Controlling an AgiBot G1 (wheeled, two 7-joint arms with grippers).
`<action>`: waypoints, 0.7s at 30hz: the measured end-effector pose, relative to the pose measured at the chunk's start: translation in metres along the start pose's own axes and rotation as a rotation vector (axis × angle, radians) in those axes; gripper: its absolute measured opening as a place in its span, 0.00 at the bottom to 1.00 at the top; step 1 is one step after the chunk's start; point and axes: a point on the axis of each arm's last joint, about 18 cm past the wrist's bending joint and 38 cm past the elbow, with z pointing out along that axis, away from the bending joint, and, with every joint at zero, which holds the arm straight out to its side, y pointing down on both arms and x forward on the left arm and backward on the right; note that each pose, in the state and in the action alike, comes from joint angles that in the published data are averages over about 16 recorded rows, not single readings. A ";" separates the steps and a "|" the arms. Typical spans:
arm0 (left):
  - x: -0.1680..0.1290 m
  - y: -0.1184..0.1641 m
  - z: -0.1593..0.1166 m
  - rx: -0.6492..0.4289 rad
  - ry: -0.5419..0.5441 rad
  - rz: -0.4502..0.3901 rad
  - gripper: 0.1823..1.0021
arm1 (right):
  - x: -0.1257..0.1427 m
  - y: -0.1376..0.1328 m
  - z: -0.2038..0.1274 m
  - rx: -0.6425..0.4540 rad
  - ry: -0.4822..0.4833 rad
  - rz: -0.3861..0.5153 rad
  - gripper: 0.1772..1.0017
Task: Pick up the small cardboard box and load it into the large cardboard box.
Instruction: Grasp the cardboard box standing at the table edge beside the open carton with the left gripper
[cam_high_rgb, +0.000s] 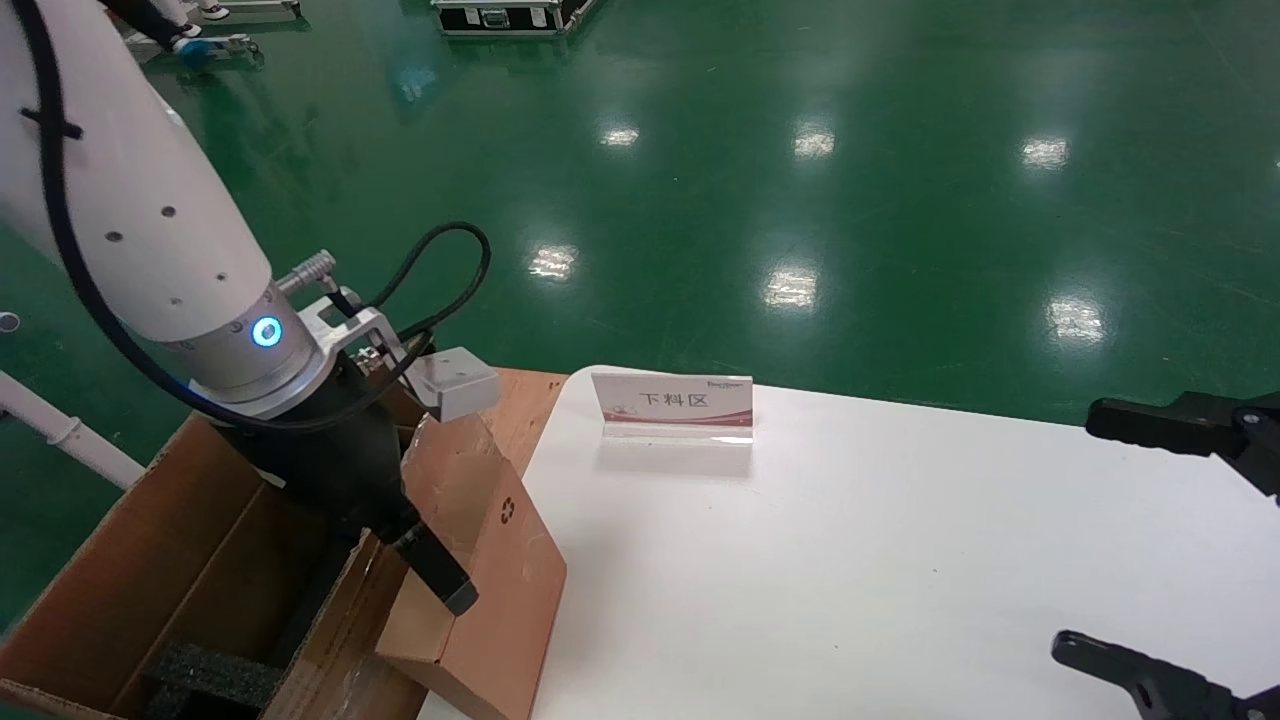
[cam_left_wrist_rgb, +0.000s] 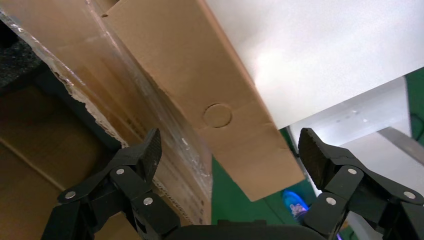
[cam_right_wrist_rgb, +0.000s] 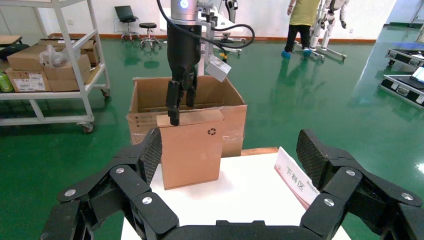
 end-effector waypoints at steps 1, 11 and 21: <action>0.000 0.001 0.000 0.000 0.003 -0.003 1.00 | 0.000 0.000 0.000 0.000 0.000 0.000 1.00; -0.007 0.006 0.011 0.007 0.018 -0.027 1.00 | 0.000 0.000 0.000 0.000 0.000 0.000 1.00; -0.017 0.008 0.028 0.027 0.010 -0.033 1.00 | 0.000 0.000 0.000 0.000 0.000 0.000 1.00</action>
